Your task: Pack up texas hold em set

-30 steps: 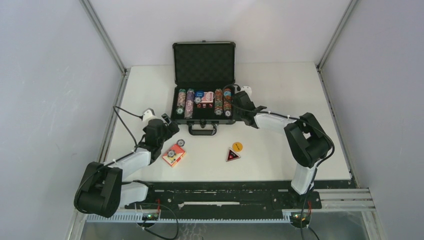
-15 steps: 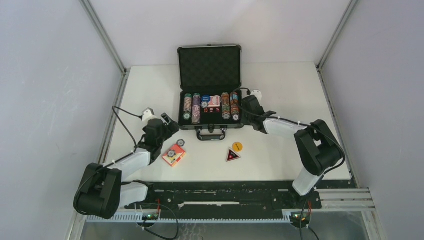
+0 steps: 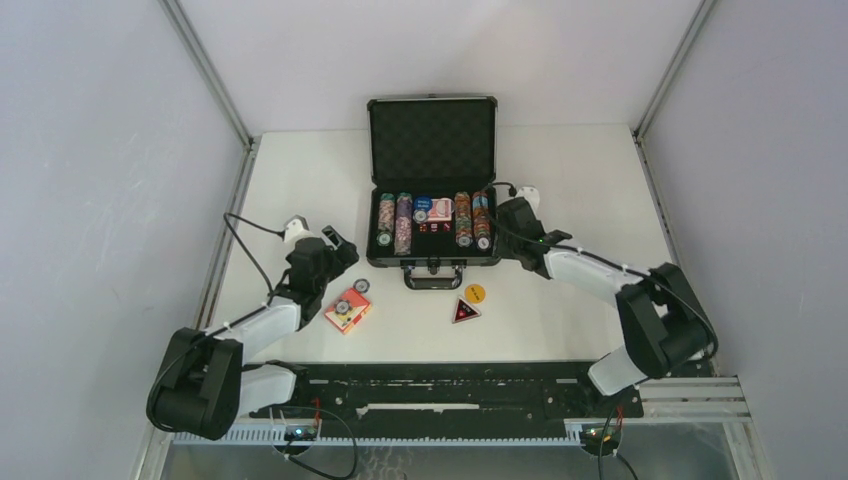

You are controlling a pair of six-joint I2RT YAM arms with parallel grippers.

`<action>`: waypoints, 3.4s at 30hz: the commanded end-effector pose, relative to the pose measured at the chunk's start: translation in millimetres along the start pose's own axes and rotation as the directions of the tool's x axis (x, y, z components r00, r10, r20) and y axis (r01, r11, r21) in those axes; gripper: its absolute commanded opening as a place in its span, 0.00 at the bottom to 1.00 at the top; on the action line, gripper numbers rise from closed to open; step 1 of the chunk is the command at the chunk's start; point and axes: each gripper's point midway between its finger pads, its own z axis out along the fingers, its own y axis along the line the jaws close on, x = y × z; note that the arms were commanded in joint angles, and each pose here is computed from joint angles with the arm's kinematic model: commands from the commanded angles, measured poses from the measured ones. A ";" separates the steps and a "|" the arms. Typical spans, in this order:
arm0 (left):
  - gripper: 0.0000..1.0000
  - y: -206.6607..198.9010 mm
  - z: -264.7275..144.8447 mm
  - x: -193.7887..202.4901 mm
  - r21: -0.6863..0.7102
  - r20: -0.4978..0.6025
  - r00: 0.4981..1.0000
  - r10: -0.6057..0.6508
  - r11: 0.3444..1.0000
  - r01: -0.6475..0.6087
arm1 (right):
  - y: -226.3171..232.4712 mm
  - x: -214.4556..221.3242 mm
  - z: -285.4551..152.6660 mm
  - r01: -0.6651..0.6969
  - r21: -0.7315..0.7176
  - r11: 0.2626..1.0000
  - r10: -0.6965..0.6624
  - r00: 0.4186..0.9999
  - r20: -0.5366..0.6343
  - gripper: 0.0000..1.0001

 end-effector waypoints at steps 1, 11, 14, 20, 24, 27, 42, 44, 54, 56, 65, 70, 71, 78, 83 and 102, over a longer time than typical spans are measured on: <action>0.85 -14.1 -4.2 -17.3 0.048 0.061 0.998 -0.024 0.999 0.021 | 16.1 -44.1 -40.8 0.038 -0.039 0.999 -0.031 0.987 0.159 0.49; 0.84 -14.7 -9.4 -19.0 0.054 0.062 0.998 -0.033 0.998 0.029 | 81.8 10.3 -63.4 0.291 -0.154 0.944 -0.281 0.956 0.080 0.63; 0.84 -16.8 -10.6 -18.6 0.069 0.063 0.997 -0.037 0.997 0.032 | 91.7 46.9 -63.6 0.388 -0.207 0.898 -0.391 0.920 0.026 0.63; 0.84 -17.3 -7.0 -14.0 0.074 0.058 0.998 -0.031 0.997 0.026 | 93.4 92.2 -62.5 0.432 -0.299 0.851 -0.463 0.885 -0.040 0.69; 0.84 -16.1 -4.6 -11.4 0.065 0.051 0.998 -0.027 0.998 0.024 | 95.8 106.1 -62.8 0.461 -0.328 0.825 -0.504 0.862 -0.057 0.80; 0.84 -16.9 -3.0 -10.1 0.064 0.047 0.999 -0.024 0.998 0.021 | 97.6 110.3 -64.5 0.481 -0.334 0.810 -0.526 0.849 -0.054 0.82; 0.84 -18.1 -2.0 -9.0 0.066 0.041 0.999 -0.021 0.998 0.018 | 92.0 152.7 -68.8 0.528 -0.353 0.772 -0.599 0.791 -0.126 0.81; 0.84 -18.4 -1.8 -8.3 0.067 0.037 0.999 -0.020 0.998 0.018 | 92.3 156.7 -69.1 0.532 -0.354 0.769 -0.604 0.786 -0.130 0.81; 0.83 -19.2 -2.9 -9.0 0.072 0.040 0.999 -0.020 0.997 0.018 | 90.6 163.6 -63.1 0.532 -0.335 0.778 -0.599 0.789 -0.139 0.73; 0.83 -19.3 -2.8 -9.0 0.072 0.039 0.999 -0.020 0.997 0.018 | 92.0 162.6 -61.6 0.528 -0.330 0.782 -0.593 0.794 -0.135 0.74; 0.83 -20.0 -3.0 -9.0 0.075 0.039 0.999 -0.020 0.997 0.017 | 100.4 153.4 -63.8 0.511 -0.324 0.796 -0.571 0.812 -0.122 0.78; 0.83 -18.7 -4.3 -10.6 0.065 0.043 0.999 -0.027 0.998 0.024 | 99.4 137.1 -79.3 0.513 -0.302 0.804 -0.556 0.828 -0.075 0.78; 0.83 -18.1 -4.8 -10.6 0.063 0.043 0.999 -0.033 0.998 0.030 | 102.3 133.8 -84.7 0.517 -0.308 0.799 -0.557 0.829 -0.053 0.77; 0.79 -0.9 -12.9 -24.4 -0.052 0.089 0.993 -0.073 0.996 0.078 | 177.9 121.1 -116.3 0.540 -0.488 0.685 -0.540 0.827 0.158 0.77; 0.78 -19.2 -35.7 -26.7 0.062 0.111 0.987 0.118 0.990 -0.126 | 202.7 103.3 -111.2 0.581 -0.452 0.677 -0.544 0.809 0.224 0.79; 0.56 44.0 -83.7 24.2 -0.265 0.038 0.995 0.091 0.961 -0.078 | 127.0 55.2 -132.0 0.423 -0.512 0.748 -0.348 0.906 0.240 0.78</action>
